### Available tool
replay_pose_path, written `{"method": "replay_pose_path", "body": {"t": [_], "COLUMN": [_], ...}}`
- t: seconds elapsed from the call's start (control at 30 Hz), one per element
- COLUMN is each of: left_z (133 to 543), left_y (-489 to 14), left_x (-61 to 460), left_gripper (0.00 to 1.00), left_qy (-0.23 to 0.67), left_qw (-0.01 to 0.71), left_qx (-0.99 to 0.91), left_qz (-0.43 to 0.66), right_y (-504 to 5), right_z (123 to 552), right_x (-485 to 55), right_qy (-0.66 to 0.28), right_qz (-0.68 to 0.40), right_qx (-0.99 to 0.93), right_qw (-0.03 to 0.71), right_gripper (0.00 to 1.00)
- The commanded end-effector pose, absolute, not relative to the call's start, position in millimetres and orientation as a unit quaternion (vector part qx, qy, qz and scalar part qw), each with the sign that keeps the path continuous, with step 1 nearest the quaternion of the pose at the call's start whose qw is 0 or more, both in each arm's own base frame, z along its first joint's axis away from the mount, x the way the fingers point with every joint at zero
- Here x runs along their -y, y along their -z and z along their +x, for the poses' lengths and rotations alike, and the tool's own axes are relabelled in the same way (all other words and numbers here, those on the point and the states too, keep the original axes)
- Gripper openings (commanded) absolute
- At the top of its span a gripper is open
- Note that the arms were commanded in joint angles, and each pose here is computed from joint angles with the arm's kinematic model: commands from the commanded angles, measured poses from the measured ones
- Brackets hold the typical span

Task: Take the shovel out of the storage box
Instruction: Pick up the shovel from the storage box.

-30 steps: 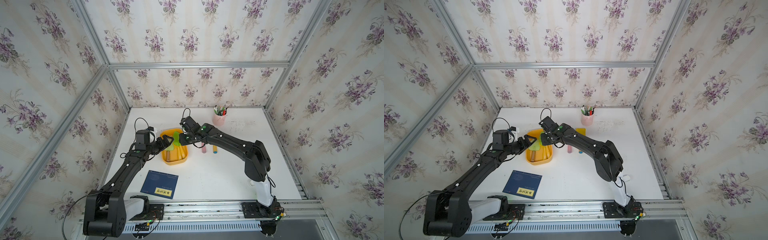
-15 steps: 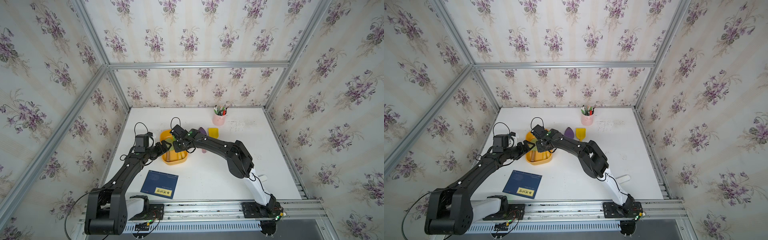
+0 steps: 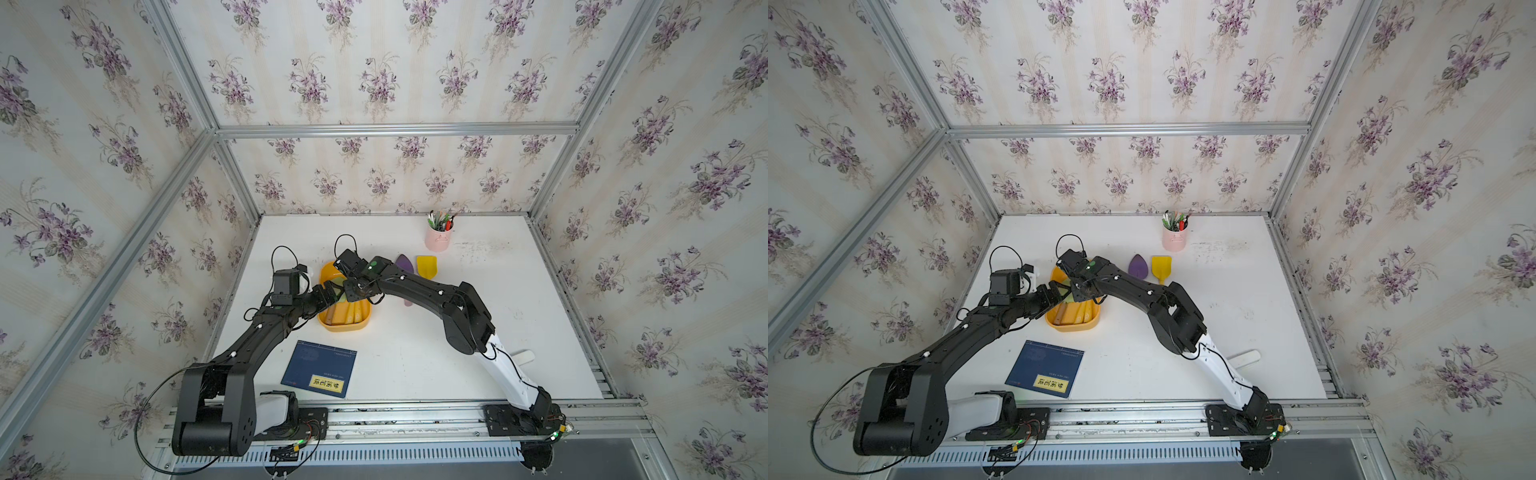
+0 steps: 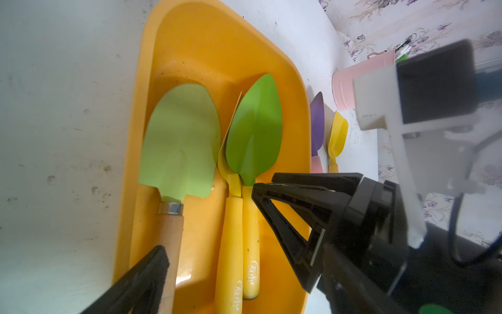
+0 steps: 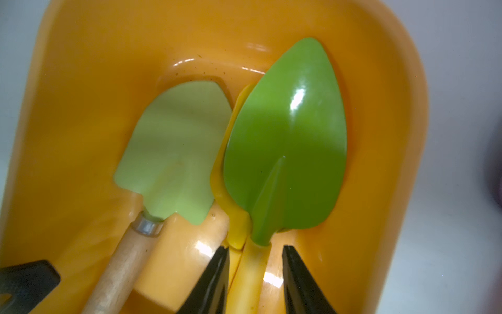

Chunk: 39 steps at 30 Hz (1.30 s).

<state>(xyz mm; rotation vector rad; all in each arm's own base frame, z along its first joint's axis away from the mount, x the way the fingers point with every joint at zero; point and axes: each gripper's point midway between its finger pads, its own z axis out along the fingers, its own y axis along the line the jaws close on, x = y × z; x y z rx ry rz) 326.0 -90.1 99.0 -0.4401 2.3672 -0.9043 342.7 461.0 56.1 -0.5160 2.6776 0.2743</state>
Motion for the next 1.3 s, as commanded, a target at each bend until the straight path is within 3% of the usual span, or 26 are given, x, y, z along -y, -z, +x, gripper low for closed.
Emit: {"method": "replay_pose_path", "body": {"t": [0.0, 0.2, 0.43, 0.73, 1.27], "left_z": [324.8, 322.5, 315.8, 309.7, 306.1], "left_y": [-105.1, -130.6, -122.7, -119.5, -103.8], "left_x": [95.3, 90.9, 88.7, 73.0, 94.5], "left_gripper": [0.89, 0.88, 0.88, 0.8, 0.76], "left_qy": [0.356, 0.347, 0.343, 0.323, 0.367], "left_qw": [0.289, 0.313, 0.304, 0.319, 0.289], "left_qx": [-0.873, -0.87, -0.874, -0.872, -0.867], "left_qz": [-0.164, -0.158, -0.162, -0.184, -0.175], "right_y": [-49.5, -58.7, -85.7, -86.3, -52.3], "right_z": [334.4, 330.2, 335.1, 314.5, 315.8], "right_x": [-449.9, -464.1, -457.2, -464.6, -438.6], "right_qy": [-0.082, -0.125, -0.147, -0.176, -0.101], "right_qz": [-0.185, -0.182, -0.167, -0.152, -0.148], "right_qx": [-0.964, -0.961, -0.959, -0.962, -0.977], "right_qw": [0.173, 0.165, 0.177, 0.146, 0.12], "right_gripper": [0.38, 0.37, 0.38, 0.4, 0.4]}}
